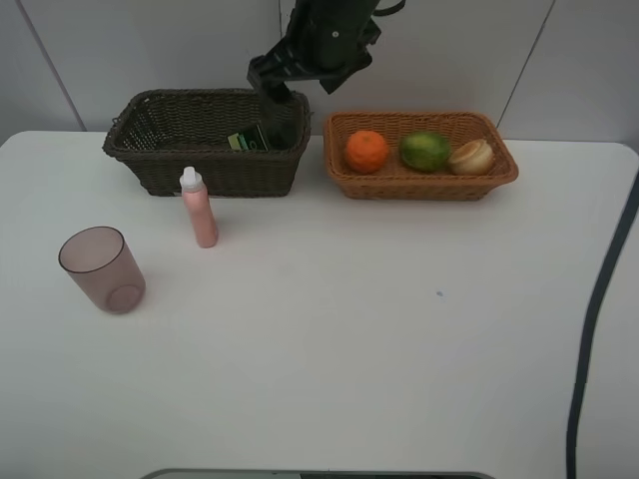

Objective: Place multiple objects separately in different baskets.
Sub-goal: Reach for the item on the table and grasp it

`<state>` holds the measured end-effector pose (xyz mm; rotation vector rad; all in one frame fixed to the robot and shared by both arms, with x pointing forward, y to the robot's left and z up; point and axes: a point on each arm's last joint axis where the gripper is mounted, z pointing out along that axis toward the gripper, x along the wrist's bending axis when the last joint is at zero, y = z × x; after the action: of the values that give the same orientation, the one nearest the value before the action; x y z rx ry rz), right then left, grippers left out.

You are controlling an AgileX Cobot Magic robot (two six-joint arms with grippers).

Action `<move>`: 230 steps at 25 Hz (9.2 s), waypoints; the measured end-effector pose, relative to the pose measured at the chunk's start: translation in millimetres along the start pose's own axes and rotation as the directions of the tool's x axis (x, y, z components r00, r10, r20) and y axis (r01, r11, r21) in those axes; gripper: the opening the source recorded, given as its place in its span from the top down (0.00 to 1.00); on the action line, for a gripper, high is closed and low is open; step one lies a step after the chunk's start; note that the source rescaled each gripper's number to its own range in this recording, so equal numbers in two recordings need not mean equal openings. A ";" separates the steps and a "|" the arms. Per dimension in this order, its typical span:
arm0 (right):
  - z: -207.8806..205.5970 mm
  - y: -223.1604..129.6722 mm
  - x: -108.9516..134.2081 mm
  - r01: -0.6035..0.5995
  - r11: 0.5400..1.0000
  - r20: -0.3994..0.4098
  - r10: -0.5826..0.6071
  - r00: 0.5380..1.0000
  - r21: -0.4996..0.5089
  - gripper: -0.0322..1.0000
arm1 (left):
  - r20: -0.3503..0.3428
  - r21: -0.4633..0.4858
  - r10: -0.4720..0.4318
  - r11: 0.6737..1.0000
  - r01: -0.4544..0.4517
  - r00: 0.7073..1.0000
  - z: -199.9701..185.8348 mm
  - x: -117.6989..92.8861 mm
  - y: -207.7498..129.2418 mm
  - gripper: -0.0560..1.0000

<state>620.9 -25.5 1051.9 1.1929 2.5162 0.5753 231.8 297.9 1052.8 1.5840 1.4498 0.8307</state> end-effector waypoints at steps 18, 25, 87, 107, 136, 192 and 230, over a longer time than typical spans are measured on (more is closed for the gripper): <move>-136.8 -170.7 -87.6 -0.472 0.881 0.201 0.457 0.866 0.029 0.13 | 0.000 0.000 0.000 1.000 0.000 1.000 0.0 0.0 0.0 0.00; -196.4 -256.1 -94.9 -0.624 0.775 0.286 0.624 0.727 -0.104 0.13 | 0.000 0.000 0.000 1.000 0.000 1.000 0.0 0.0 0.0 0.00; -237.0 -391.8 -0.4 -0.397 0.679 0.236 0.641 0.730 -0.618 0.13 | 0.000 0.000 0.000 1.000 0.000 1.000 0.0 0.0 0.0 0.00; -248.1 -411.0 15.9 -0.328 0.622 0.219 0.640 0.737 -0.711 0.13 | 0.000 0.000 0.000 1.000 0.000 1.000 0.0 0.0 0.0 0.00; -235.6 -418.5 17.2 -0.346 0.714 0.271 0.598 0.755 -0.609 0.13 | 0.000 0.000 0.000 1.000 0.000 1.000 0.0 0.0 0.0 0.00; -235.6 -418.4 17.3 -0.344 0.715 0.271 0.596 0.756 -0.609 0.13 | 0.033 0.556 0.062 0.828 -0.070 0.998 133.1 -1.0 79.8 0.00; -235.6 -418.4 17.3 -0.344 0.715 0.271 0.596 0.756 -0.609 0.13 | -0.059 0.782 0.045 0.623 0.018 0.997 279.9 16.7 45.8 0.00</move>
<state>231.1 -306.3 1058.5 1.5391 1.4888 0.9143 501.6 277.0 966.5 2.2099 2.0177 0.2189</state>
